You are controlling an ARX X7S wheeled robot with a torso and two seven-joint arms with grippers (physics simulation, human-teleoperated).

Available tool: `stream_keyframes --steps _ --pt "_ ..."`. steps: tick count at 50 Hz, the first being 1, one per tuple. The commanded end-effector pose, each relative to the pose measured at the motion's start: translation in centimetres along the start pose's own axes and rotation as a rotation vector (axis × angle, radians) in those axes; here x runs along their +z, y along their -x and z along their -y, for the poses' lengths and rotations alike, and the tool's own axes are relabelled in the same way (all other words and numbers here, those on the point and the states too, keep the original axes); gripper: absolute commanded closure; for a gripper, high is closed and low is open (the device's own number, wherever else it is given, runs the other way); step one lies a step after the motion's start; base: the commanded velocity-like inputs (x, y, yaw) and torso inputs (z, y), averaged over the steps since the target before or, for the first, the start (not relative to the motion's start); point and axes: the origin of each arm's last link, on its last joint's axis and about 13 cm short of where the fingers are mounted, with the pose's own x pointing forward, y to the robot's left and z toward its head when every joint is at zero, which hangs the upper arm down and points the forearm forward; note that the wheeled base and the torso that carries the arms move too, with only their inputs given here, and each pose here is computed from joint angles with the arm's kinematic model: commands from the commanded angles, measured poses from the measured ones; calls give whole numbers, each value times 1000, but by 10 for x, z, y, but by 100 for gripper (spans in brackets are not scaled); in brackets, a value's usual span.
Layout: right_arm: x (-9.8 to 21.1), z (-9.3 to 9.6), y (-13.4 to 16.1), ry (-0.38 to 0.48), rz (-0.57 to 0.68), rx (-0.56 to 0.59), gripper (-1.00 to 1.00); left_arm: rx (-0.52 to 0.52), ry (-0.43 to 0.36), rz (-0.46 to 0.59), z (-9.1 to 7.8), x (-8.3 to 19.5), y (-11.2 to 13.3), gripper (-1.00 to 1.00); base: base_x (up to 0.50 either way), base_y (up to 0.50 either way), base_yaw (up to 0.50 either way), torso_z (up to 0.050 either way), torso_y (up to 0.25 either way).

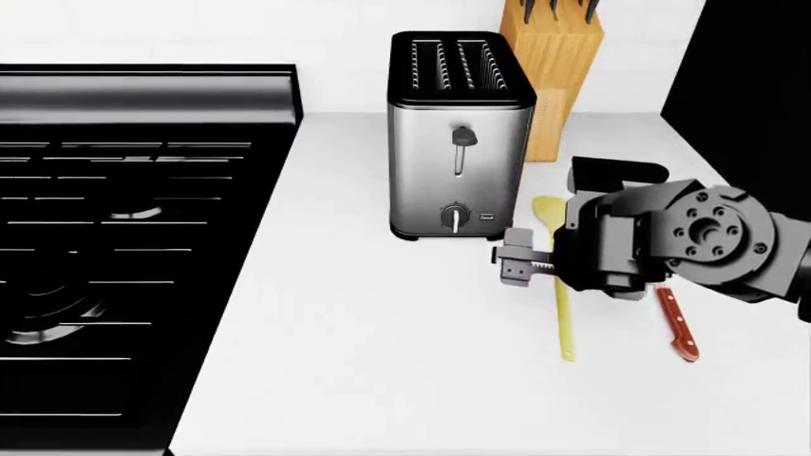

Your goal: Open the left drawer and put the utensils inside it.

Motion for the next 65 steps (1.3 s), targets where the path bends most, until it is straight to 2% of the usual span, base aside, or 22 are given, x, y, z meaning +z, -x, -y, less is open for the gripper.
stream_keyframes --steps 1,27,38,43,50,58,65 --pt "-15 6 -14 15 -53 -7 100 1 -1 2 0 0 0 -100 0 0 0 0 0" --pt "-17 7 -13 4 -51 -7 100 4 1 5 -2 1 0 -100 0 0 0 -1 0" --pt "-2 12 -4 -108 82 -45 100 3 1 4 -1 1 0 -100 0 0 0 0 0" --pt "2 13 7 -108 156 -60 100 0 0 2 0 0 0 -100 0 0 0 0 0" --pt "10 19 31 -154 216 -50 100 -2 0 3 0 0 0 -100 0 0 0 0 0" --pt "14 23 51 -140 263 -35 100 1 1 3 -1 1 -1 -100 0 0 0 0 0" --pt "35 30 74 -172 325 -48 100 1 2 2 -1 2 -2 -100 0 0 0 0 0"
